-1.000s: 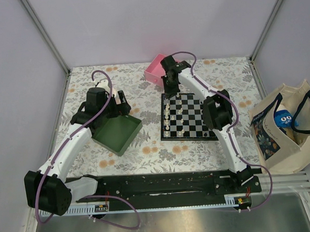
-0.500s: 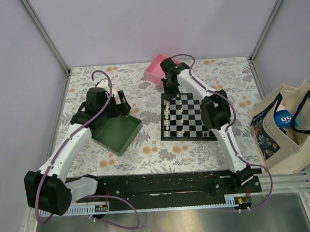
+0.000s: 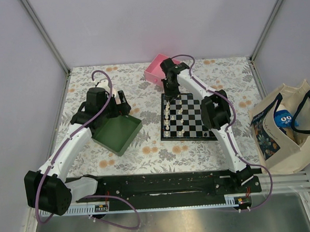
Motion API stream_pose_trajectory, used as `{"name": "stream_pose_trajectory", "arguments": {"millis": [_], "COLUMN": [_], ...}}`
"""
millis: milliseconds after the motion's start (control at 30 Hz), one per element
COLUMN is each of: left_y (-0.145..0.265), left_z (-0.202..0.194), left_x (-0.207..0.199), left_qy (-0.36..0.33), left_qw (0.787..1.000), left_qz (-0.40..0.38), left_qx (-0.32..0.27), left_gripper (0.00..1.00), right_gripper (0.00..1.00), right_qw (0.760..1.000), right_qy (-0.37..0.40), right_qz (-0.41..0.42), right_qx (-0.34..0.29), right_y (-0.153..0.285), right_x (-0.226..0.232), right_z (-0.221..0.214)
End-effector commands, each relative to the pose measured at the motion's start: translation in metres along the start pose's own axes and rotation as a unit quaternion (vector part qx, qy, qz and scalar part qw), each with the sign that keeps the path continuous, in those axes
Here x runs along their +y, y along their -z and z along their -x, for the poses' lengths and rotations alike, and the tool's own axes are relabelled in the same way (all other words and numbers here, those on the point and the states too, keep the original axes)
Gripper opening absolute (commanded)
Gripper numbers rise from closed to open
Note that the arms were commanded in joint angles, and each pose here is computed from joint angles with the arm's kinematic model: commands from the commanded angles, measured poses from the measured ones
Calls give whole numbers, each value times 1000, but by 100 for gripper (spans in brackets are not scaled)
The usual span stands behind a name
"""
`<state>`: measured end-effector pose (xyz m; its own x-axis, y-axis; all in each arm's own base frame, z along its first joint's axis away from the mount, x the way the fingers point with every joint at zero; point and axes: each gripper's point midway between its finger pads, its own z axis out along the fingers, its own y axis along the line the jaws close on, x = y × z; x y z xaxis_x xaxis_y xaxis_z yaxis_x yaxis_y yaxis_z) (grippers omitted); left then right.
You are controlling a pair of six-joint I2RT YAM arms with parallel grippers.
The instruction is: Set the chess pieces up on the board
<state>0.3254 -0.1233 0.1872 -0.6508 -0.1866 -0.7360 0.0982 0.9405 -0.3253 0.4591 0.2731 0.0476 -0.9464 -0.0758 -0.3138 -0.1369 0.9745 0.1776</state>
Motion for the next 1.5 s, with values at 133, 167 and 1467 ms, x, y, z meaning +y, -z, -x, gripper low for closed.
{"name": "stream_pose_trajectory", "arguments": {"millis": [133,167,1467], "left_y": [-2,-2,2], "left_z": [7,7,9], "left_x": [-7,-7,-6], "left_qy": [0,0,-4], "left_qw": [1000,1000,1000], "left_qz": [-16,-16,-13], "left_qx": [-13,-12,-17], "left_gripper": [99,99,99], "right_gripper": [31,32,43], "right_qw": [999,999,998], "right_qy": [9,9,-41], "right_qz": [27,28,-20], "right_qx": [-34,-36,-44], "right_y": [31,32,22], "right_x": [17,18,-52], "right_z": [18,20,44]}}
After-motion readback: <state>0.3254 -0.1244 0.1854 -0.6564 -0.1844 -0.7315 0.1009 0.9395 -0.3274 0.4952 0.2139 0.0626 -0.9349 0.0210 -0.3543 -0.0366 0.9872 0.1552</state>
